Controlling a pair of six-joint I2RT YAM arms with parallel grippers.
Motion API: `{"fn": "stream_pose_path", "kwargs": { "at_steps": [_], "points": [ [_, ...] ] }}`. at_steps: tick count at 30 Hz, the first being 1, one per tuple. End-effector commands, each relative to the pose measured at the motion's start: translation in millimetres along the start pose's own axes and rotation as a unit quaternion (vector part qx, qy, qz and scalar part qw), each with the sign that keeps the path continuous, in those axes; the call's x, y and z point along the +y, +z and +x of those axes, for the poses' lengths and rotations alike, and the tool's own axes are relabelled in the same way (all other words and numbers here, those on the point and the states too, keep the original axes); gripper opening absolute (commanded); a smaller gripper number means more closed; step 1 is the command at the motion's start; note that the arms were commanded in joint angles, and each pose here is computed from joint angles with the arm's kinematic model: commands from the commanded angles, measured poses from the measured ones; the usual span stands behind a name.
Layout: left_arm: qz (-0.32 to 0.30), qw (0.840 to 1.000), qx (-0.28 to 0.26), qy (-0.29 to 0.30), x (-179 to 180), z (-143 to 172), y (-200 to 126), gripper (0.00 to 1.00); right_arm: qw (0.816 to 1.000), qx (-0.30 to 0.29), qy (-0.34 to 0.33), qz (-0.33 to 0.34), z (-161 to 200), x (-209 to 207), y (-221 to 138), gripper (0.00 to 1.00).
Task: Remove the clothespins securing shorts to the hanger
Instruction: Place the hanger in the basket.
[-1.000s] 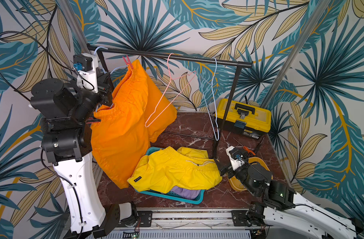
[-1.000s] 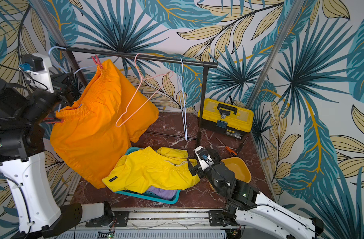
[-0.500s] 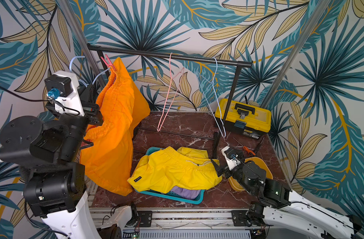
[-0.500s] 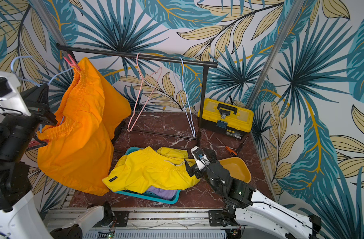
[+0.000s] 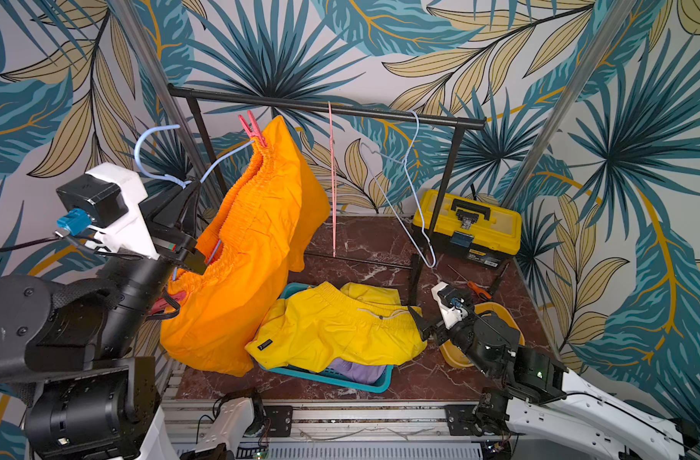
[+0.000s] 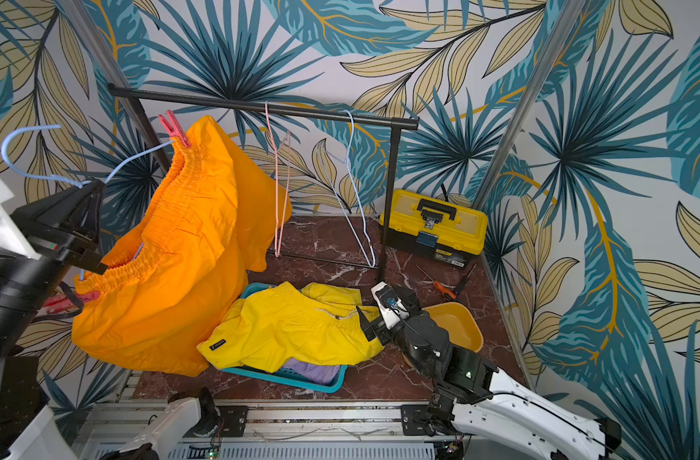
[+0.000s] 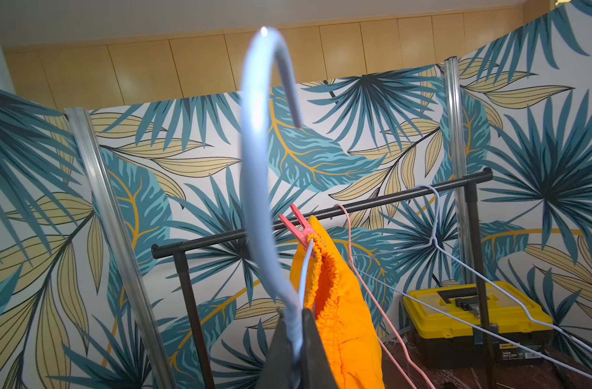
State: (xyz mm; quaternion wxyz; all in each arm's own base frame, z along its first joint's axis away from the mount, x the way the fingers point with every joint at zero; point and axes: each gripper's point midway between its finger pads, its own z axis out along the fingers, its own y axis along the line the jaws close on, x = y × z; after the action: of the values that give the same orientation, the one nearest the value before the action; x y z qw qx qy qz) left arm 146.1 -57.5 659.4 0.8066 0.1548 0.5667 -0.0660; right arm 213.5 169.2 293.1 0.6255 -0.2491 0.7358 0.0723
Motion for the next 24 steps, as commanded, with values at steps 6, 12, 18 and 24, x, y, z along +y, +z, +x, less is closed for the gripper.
{"fn": "stream_pose_path", "kwargs": {
  "at_steps": [6, 12, 18, 24],
  "points": [
    [0.015, 0.999, -0.034, -0.023, -22.9, -24.3, -29.3, 0.00, 1.000, 0.003, -0.002, 0.001, 1.2, 2.0, 3.5, 1.00],
    [0.011, 0.998, 0.000, -0.058, -30.3, 14.5, -43.8, 0.00, 1.000, -0.001, -0.003, 0.000, -3.1, 1.5, 2.5, 1.00],
    [0.071, 0.991, 0.057, -0.101, -45.5, 66.8, -35.7, 0.00, 1.000, -0.002, -0.006, -0.001, -5.4, 2.3, 3.5, 1.00],
    [0.149, 0.973, 0.116, -0.136, -59.6, 118.8, -21.8, 0.00, 1.000, -0.004, 0.001, -0.008, -8.9, 4.4, 3.5, 0.99]
  ]
}}
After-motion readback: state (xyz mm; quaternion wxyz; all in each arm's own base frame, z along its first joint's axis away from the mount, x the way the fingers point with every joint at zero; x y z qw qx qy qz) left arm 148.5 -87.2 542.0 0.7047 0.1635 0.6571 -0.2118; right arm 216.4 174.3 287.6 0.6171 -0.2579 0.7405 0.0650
